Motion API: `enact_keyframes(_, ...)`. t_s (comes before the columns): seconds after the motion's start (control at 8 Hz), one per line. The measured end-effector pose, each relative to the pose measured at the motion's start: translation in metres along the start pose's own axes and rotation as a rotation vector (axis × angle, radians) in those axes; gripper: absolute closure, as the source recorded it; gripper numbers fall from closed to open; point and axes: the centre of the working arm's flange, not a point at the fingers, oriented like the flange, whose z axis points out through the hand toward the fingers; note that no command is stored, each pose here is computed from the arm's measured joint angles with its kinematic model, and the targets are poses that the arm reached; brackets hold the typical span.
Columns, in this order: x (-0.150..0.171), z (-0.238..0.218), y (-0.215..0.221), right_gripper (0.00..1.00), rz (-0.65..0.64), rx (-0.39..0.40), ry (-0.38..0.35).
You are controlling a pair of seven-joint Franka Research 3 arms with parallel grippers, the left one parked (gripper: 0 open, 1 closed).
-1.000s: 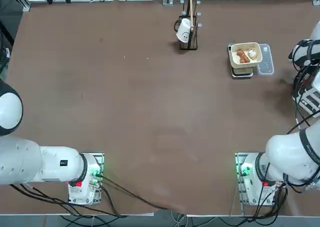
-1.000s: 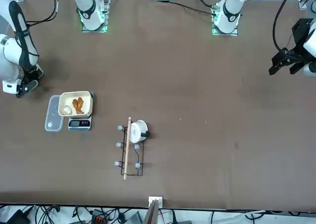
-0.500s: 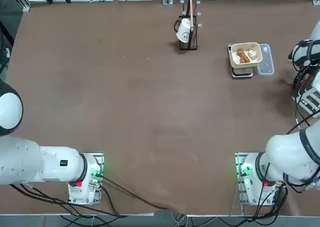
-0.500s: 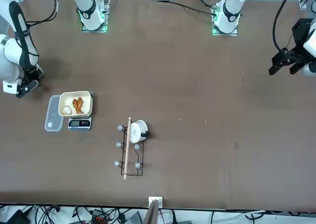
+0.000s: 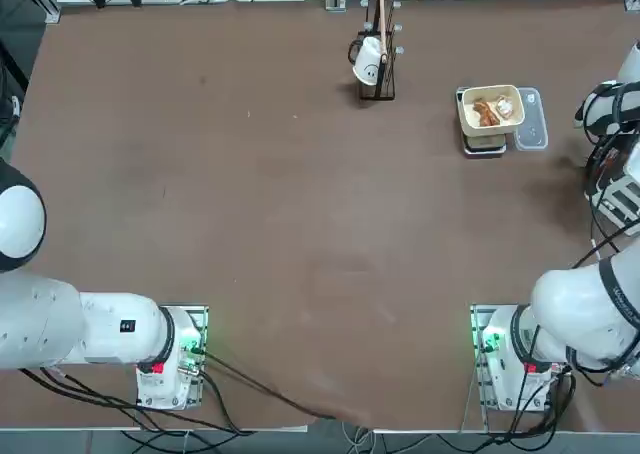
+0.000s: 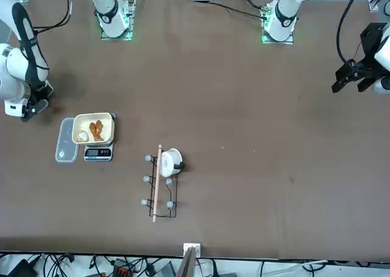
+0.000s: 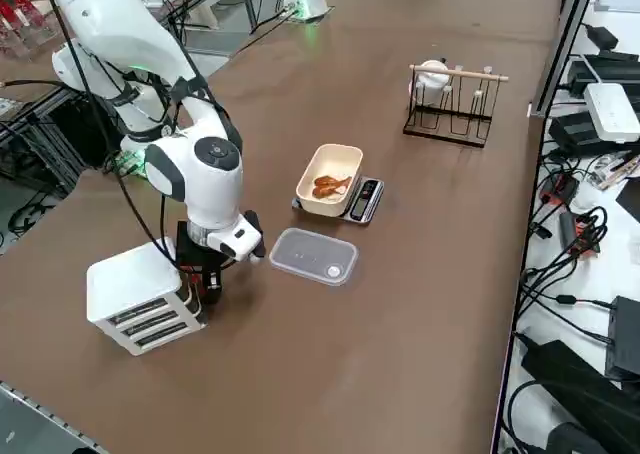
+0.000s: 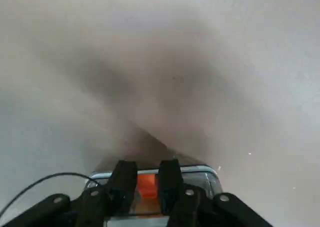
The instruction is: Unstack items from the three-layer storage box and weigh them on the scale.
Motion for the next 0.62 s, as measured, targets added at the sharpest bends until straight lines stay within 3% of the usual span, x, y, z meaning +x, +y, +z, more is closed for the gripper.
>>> enact_keyframes(0.62, 0.0008, -0.0005, 0.0, 0.88, -0.008, -0.005, -0.003)
